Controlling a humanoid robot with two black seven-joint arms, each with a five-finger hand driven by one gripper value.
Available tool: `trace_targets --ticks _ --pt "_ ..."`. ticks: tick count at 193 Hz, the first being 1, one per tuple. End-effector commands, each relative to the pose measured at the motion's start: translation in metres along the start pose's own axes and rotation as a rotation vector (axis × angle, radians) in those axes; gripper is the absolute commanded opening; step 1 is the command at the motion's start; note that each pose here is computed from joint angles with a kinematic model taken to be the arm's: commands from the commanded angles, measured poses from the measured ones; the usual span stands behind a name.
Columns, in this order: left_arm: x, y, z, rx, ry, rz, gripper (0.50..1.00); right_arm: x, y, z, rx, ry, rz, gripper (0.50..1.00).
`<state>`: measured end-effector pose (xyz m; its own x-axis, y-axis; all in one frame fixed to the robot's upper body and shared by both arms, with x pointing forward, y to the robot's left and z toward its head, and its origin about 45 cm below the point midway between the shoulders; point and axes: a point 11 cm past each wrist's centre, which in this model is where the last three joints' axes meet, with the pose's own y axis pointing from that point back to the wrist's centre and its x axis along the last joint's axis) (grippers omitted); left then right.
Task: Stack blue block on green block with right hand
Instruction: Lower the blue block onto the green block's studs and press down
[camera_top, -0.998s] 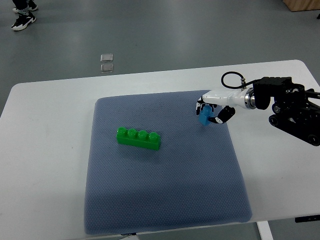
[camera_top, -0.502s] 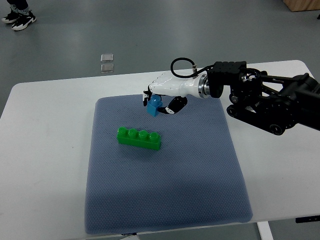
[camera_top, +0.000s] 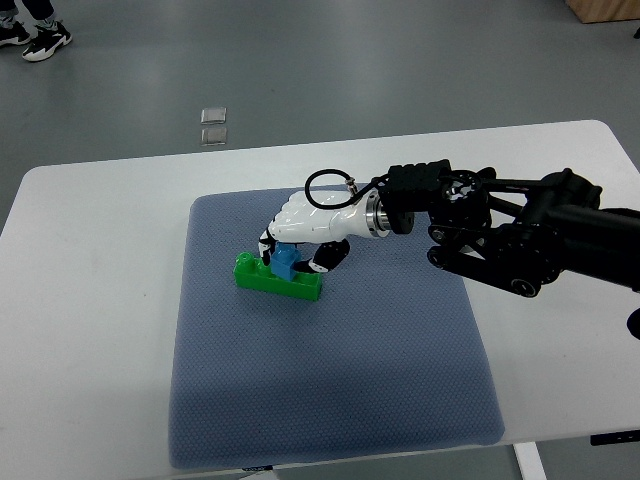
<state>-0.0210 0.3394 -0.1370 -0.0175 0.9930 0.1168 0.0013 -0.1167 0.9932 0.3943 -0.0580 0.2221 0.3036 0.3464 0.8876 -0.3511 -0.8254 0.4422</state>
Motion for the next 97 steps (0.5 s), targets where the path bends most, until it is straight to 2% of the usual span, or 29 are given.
trace_targets --ticks 1,97 --pt "0.0 0.0 0.0003 -0.001 0.0 0.0 1.0 0.003 0.0005 0.0019 -0.005 0.007 0.002 0.523" --pt "0.0 0.0 0.0003 -0.001 0.0 0.0 1.0 0.0008 -0.0007 0.0008 -0.006 0.007 -0.004 0.523"
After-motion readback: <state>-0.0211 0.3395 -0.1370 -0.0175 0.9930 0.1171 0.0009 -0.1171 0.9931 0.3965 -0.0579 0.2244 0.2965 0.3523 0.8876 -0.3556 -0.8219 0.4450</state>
